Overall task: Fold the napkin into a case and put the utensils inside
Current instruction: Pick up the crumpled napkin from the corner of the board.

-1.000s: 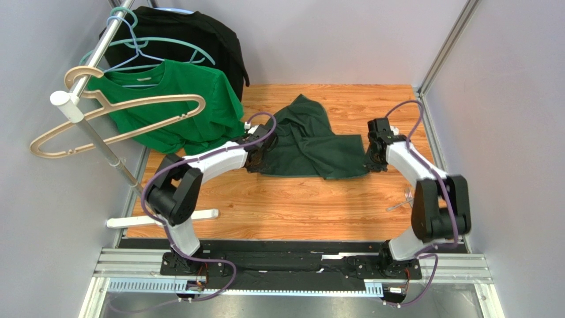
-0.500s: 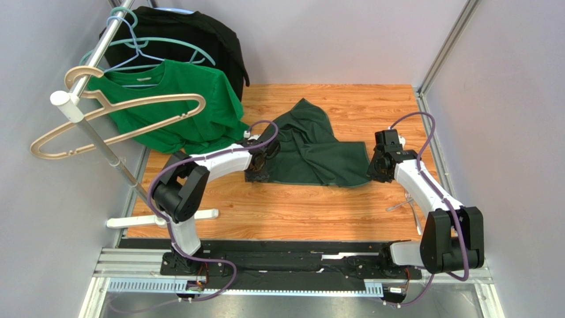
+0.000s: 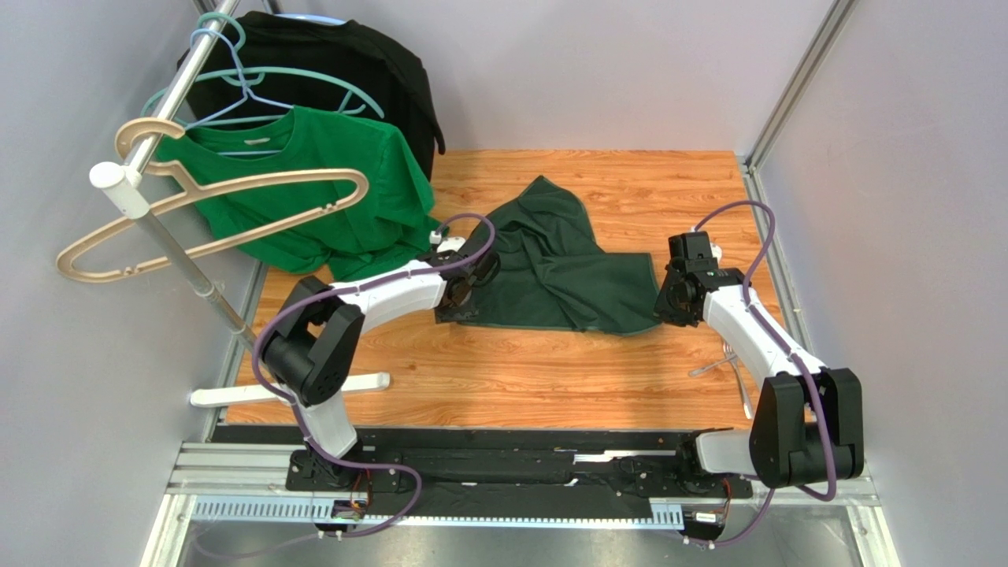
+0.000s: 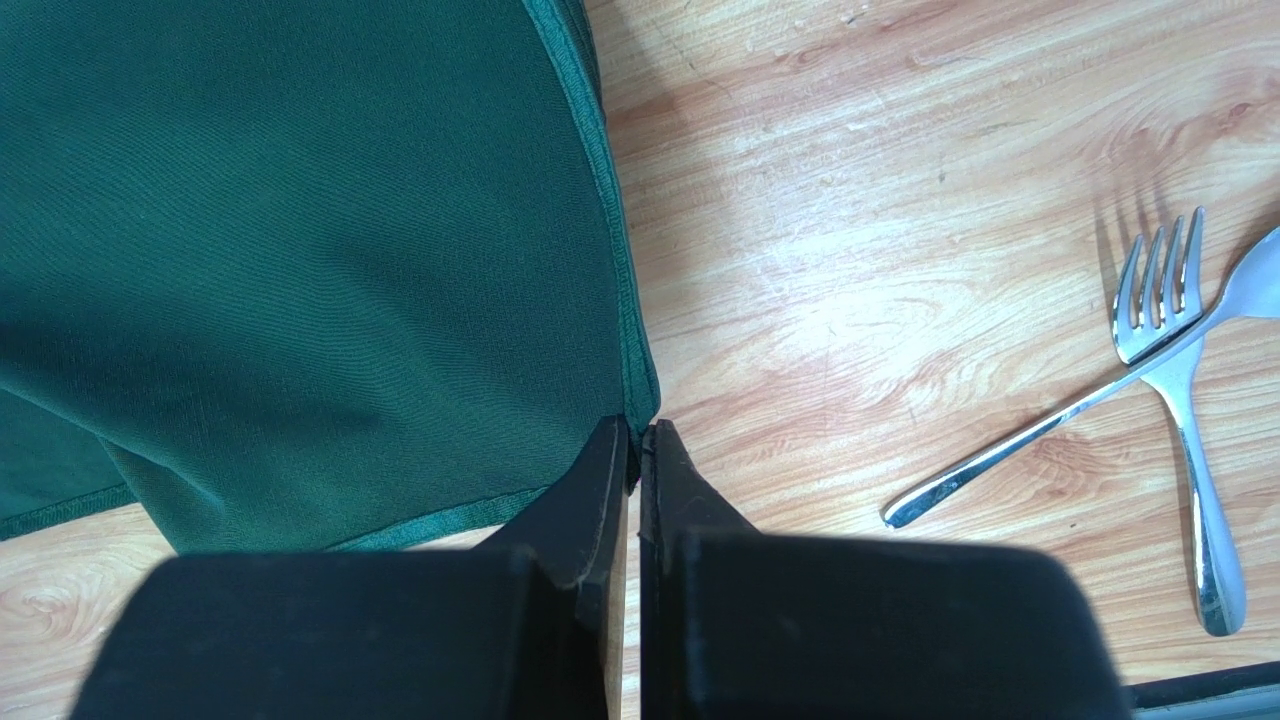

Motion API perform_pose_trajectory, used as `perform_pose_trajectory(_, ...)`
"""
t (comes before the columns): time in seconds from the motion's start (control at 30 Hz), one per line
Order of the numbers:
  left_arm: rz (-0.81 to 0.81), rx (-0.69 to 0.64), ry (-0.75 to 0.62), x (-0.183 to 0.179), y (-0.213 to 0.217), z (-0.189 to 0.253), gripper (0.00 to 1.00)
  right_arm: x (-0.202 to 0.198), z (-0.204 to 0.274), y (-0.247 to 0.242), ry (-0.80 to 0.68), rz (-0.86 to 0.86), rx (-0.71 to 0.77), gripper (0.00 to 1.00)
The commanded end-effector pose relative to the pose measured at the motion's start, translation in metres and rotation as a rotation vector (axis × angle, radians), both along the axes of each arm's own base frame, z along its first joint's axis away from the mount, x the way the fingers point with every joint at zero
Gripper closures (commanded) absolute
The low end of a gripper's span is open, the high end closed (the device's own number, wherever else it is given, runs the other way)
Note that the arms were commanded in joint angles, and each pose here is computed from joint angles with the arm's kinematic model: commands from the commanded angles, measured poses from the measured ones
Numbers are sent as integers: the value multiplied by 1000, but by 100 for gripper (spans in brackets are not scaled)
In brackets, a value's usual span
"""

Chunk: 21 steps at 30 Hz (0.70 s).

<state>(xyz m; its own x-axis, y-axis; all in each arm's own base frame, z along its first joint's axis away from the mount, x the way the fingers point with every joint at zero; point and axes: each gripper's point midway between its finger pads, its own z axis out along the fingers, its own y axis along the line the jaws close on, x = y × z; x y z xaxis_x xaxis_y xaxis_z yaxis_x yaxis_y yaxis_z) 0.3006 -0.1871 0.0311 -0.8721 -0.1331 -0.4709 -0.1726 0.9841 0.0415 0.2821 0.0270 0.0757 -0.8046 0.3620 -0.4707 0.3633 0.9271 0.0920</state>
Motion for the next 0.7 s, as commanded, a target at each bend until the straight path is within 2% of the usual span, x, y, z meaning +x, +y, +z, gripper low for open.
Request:
perform_pose_trajectory(0.0, 43, -26, -96, 10, 0, 27, 58, 5, 5, 2, -34, 16, 2, 100)
perform_pose_trajectory(0.23, 32, 20, -4, 11, -7, -7, 54, 5, 7, 2, -39, 20, 0, 100)
perform_pose_trajectory(0.43, 33, 32, 23, 13, -10, -22, 53, 4, 6, 2, -40, 18, 1, 100)
perform_pose_trajectory(0.53, 61, 23, 38, 5, -6, -29, 62, 4, 8, 1, -42, 15, -2, 100)
perform_pose_trajectory(0.57, 64, 14, 37, 3, -6, -30, 72, 3, 10, 1, -45, 12, 0, 100)
perform_pose_trajectory(0.67, 84, -11, 29, -5, -3, -36, 86, 3, 16, 1, -63, 2, 1, 100)
